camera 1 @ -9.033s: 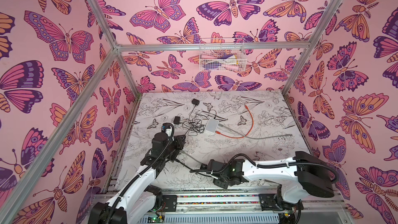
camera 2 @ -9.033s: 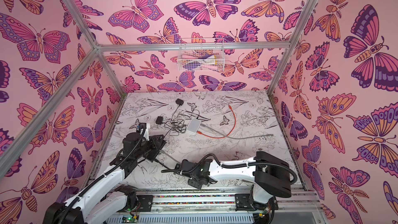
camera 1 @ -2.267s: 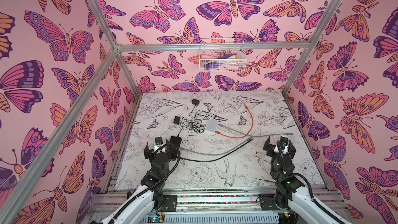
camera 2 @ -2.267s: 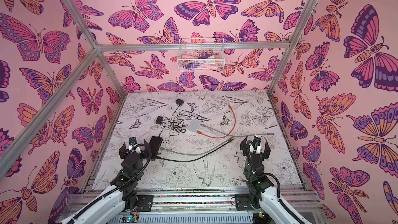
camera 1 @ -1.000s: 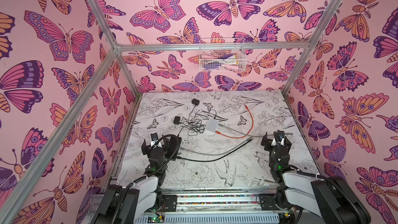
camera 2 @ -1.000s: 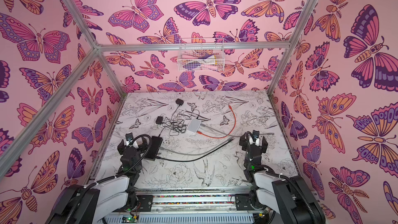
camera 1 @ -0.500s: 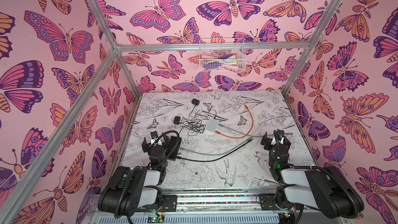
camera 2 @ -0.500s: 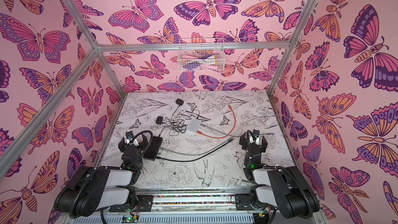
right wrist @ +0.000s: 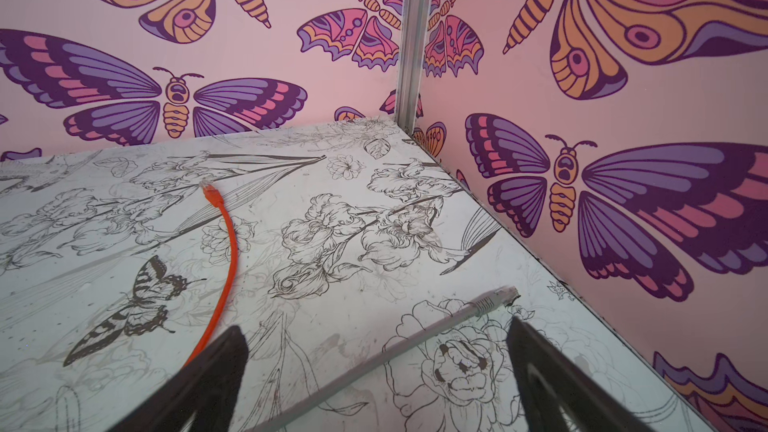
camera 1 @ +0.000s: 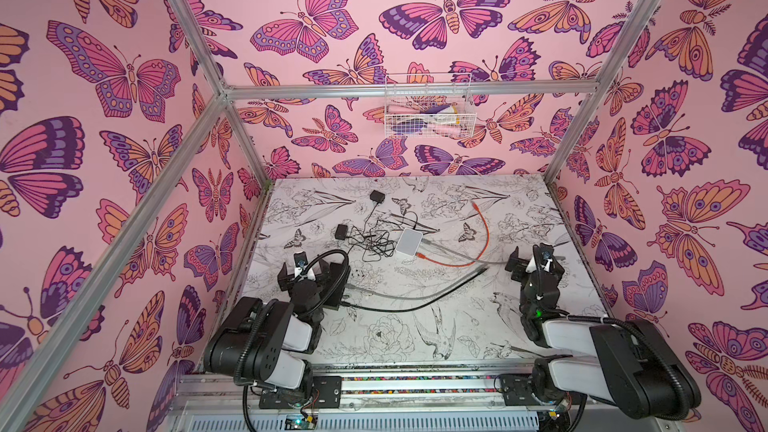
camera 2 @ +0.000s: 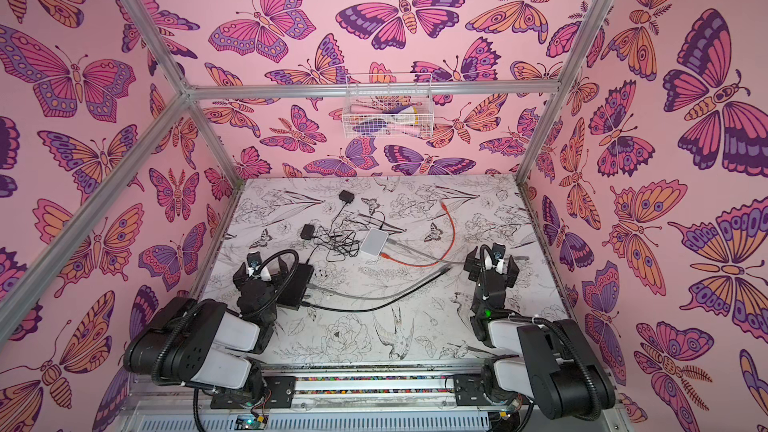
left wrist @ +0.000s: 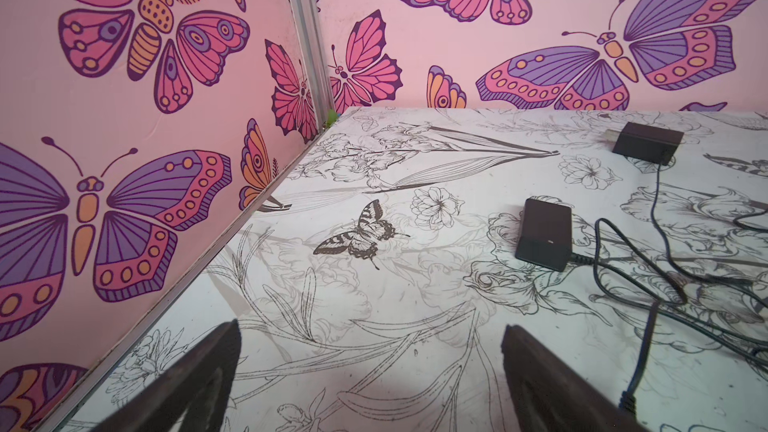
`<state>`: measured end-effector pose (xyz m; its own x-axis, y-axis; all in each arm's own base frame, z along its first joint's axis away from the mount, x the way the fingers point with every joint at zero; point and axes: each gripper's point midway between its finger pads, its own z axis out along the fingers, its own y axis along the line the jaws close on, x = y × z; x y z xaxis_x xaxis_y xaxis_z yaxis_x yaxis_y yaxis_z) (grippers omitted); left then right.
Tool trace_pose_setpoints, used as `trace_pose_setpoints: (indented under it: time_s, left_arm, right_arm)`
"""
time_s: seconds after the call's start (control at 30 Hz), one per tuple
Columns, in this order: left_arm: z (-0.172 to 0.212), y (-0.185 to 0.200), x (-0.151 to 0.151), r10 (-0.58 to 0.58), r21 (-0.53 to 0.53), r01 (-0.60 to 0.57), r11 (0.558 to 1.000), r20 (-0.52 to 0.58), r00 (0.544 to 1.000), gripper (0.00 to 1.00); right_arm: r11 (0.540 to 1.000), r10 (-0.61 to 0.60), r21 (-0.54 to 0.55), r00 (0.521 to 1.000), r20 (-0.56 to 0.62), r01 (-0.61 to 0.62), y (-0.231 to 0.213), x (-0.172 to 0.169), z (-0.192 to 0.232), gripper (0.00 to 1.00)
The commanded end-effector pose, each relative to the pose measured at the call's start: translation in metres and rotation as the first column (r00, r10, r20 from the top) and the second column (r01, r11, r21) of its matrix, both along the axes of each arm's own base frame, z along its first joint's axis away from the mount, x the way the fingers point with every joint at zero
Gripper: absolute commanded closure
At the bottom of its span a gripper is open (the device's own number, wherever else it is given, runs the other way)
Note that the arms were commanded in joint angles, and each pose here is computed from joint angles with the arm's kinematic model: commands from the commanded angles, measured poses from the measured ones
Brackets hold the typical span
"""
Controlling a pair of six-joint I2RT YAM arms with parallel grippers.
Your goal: Insert the plug into the switch port
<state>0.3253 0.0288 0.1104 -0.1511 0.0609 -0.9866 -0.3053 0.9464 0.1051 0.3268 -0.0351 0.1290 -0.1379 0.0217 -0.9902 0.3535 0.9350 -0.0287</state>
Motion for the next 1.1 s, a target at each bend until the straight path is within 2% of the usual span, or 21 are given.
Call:
trace_pose_setpoints:
  time_s: [0.0,0.23,0.5,0.73,0.83,1.07]
  left_arm:
    - [0.012,-0.012,0.005,-0.063,0.02,0.062,0.998,0.042,0.997,0.01]
    - [0.008,-0.042,0.014,-0.181,0.11,0.18,0.978,-0.004,0.984,0.01]
    - [0.006,-0.063,0.015,-0.259,0.174,0.261,0.95,-0.035,0.965,0.01]
    - [0.005,-0.066,0.016,-0.272,0.182,0.275,0.944,-0.042,0.961,0.01]
    - [0.003,-0.07,0.015,-0.288,0.192,0.292,0.937,-0.05,0.956,0.01]
    - [0.002,-0.073,0.015,-0.299,0.197,0.304,0.932,-0.055,0.953,0.01]
  right_arm:
    - [1.0,0.027,0.01,0.999,0.032,-0.027,0.004,0.007,0.008,0.01]
    - [0.996,0.085,-0.006,0.995,0.052,-0.085,0.013,0.005,0.009,0.01]
    - [0.984,0.174,-0.042,0.984,0.027,-0.173,0.032,0.006,0.012,0.01]
    - [0.98,0.187,-0.059,0.982,-0.008,-0.187,0.036,0.017,0.001,0.01]
    - [0.986,0.154,-0.065,0.988,0.008,-0.153,0.031,0.024,-0.01,0.01]
    - [0.956,0.274,-0.104,0.962,-0.016,-0.274,0.052,0.022,-0.014,0.01]
